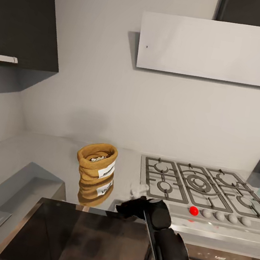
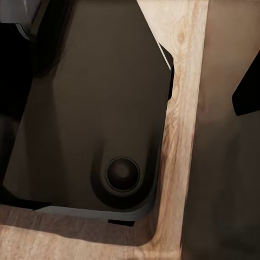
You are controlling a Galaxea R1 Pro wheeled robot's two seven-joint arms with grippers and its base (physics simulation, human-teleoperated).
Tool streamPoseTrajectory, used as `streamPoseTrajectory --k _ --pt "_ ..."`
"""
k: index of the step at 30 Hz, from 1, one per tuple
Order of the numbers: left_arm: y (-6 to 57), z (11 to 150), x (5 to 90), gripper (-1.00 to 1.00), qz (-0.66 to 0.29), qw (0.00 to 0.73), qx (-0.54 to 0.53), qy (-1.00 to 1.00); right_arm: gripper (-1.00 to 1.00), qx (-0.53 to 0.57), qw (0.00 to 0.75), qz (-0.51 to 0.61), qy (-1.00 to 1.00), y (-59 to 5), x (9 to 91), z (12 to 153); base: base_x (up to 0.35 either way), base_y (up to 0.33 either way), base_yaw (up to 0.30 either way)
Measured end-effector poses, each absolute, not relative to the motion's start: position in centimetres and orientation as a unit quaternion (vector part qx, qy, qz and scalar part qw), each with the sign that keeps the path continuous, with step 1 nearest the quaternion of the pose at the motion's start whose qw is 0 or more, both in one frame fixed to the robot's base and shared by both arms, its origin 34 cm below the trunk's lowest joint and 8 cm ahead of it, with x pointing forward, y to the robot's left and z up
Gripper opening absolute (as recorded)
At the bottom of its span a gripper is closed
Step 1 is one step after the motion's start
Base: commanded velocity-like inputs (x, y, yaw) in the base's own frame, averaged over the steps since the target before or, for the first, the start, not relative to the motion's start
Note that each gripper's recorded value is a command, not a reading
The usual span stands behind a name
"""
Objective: In the kitchen, take the popcorn bag from the countertop, put it into the microwave, and heat it until the popcorn is cooked so the cooked popcorn ends up inside the bag.
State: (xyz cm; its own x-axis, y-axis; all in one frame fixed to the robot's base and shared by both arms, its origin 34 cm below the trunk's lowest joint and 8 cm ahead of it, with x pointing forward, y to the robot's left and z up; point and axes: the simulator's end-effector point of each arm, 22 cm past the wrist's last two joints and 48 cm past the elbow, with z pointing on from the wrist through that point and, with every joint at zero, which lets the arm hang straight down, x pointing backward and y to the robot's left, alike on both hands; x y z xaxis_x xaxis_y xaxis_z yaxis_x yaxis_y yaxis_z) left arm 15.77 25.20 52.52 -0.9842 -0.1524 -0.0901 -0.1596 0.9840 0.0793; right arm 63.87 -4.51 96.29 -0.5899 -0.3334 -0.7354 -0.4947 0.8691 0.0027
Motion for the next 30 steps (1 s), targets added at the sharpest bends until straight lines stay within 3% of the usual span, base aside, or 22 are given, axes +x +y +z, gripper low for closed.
streamPoseTrajectory --k 10,17,20,30 --pt "25.2 52.5 15.8 1.0 0.043 0.042 -0.078 0.995 1.0 -0.252 0.547 0.083 0.794 -4.5 74.7 119.2 0.0 0.0 0.0" --pt "25.1 52.5 15.8 1.0 0.043 0.042 -0.079 0.995 1.0 -0.161 0.549 0.057 0.818 -10.9 81.2 124.3 0.0 0.0 0.0" --pt "25.1 52.5 15.9 1.0 0.042 0.043 -0.079 0.995 1.0 -0.049 0.554 -0.086 0.827 -19.4 83.2 124.9 0.0 0.0 0.0" --pt "25.1 52.5 16.0 1.0 0.041 0.044 -0.079 0.995 1.0 -0.045 0.553 -0.004 0.832 -16.4 83.1 124.5 0.0 0.0 0.0"
